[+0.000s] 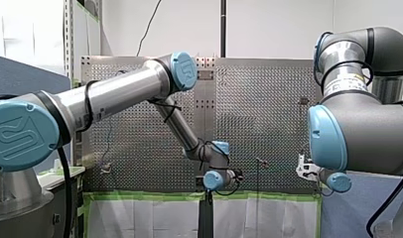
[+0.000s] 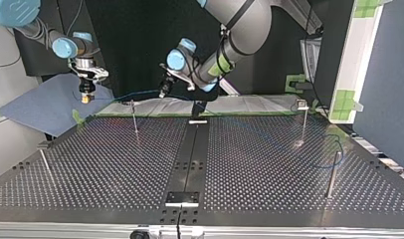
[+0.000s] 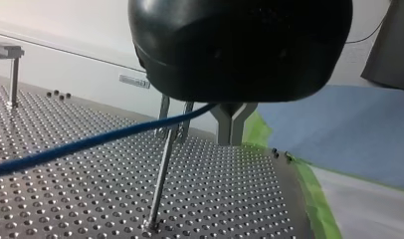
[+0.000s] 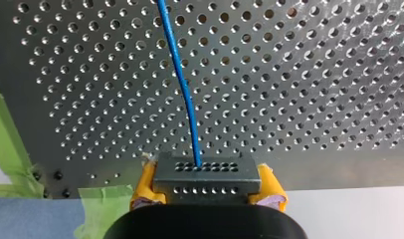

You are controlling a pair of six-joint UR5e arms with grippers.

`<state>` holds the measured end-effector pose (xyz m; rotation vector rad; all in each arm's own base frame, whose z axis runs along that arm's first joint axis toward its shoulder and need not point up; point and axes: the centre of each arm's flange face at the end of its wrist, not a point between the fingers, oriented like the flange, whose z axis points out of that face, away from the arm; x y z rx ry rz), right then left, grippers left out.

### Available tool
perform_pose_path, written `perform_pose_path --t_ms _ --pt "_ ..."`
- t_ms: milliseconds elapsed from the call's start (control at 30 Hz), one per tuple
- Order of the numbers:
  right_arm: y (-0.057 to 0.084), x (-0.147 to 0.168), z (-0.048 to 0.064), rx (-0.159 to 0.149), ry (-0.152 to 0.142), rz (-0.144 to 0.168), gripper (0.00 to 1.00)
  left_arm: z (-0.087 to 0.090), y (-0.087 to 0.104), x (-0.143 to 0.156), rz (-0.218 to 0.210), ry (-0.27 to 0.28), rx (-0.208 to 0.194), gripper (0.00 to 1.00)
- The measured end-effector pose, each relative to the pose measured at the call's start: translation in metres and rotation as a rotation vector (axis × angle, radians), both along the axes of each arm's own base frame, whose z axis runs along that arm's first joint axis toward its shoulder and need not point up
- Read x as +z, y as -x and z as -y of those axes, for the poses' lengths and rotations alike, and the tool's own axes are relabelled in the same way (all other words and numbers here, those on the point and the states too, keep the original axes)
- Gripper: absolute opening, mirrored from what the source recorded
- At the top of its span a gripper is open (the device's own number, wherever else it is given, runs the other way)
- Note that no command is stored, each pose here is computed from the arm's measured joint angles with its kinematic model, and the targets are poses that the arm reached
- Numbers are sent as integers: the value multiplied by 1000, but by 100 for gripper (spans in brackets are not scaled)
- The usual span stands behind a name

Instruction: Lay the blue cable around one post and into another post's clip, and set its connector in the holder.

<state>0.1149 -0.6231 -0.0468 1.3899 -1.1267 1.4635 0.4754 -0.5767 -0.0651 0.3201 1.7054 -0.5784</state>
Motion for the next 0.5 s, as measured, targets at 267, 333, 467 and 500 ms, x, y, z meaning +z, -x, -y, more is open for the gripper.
perform_pose_path --t_ms 267,333,467,500 --pt "-4 -16 10 6 -24 -11 0 2 -14 7 9 11 3 0" --pt "-4 -22 12 7 -35 -16 0 0 -16 8 9 11 6 0" --pt "-4 -26 17 10 -56 -20 0 -2 -20 9 11 12 11 0" --pt "-4 -26 18 10 -59 -20 0 -2 -21 9 12 13 13 0"
